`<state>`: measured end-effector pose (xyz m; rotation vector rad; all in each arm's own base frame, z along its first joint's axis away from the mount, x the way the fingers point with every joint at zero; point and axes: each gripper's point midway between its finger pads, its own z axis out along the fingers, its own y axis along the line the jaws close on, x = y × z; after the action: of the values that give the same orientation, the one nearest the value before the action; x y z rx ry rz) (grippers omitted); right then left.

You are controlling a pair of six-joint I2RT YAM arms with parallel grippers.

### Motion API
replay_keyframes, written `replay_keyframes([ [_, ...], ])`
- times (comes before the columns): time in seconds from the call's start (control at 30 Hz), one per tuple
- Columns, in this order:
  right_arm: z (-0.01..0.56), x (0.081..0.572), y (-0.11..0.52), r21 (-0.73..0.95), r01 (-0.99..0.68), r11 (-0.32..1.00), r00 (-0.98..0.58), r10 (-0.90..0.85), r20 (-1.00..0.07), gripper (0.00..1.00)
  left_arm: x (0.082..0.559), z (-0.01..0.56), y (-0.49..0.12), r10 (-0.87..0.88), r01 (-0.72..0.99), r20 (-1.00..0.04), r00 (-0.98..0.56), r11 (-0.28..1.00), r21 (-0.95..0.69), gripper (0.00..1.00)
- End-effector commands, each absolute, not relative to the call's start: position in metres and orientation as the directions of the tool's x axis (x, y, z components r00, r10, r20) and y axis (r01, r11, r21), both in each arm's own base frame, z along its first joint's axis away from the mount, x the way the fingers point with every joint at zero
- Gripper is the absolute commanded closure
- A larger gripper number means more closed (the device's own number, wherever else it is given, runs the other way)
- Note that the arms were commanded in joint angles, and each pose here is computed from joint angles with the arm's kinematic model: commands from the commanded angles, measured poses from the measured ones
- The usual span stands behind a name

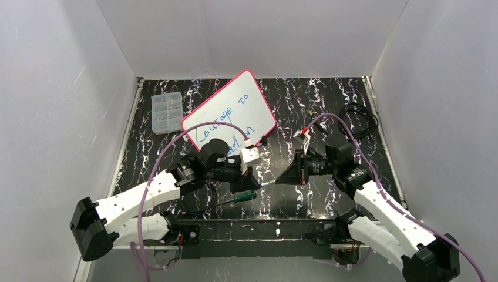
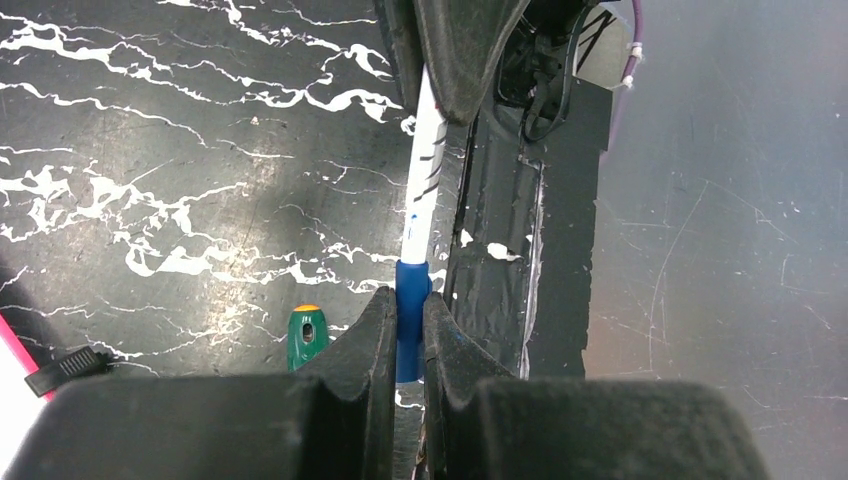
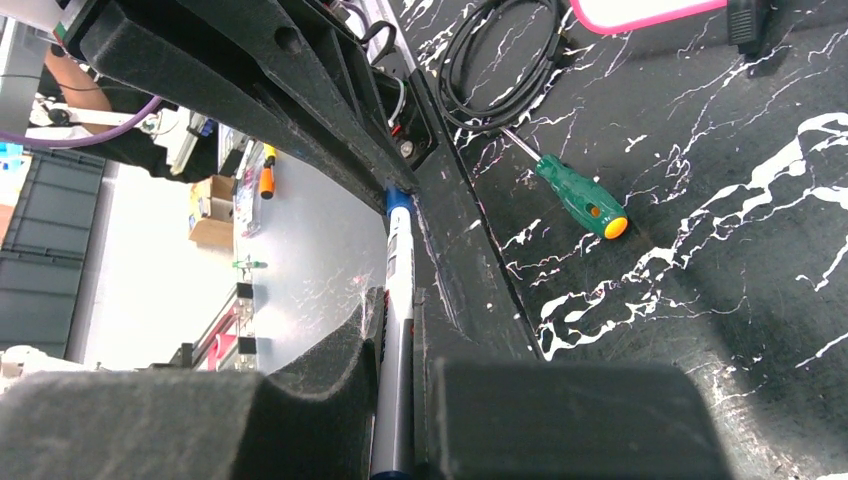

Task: Write a sentence on the whiteboard
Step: Close the whiteboard marker at the center of the board.

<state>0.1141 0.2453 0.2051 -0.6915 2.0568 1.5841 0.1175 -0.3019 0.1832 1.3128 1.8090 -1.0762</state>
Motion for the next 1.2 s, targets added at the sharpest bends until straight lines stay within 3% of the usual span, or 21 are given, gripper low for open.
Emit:
replay_keyframes([
  [0.0,0.216,0.111,0.249,0.733,-0.664,0.147,-0.747,-0.136,-0.65,0.99,0.119,0.216,-0.316,0.357,0.973,-0.905,-0.23,0.104,-0.206,1.0],
  [1.17,0.202,0.107,0.254,0.728,-0.665,0.167,-0.747,-0.167,-0.644,0.99,0.135,0.262,-0.368,0.232,0.994,-0.967,-0.103,0.052,-0.093,1.0],
])
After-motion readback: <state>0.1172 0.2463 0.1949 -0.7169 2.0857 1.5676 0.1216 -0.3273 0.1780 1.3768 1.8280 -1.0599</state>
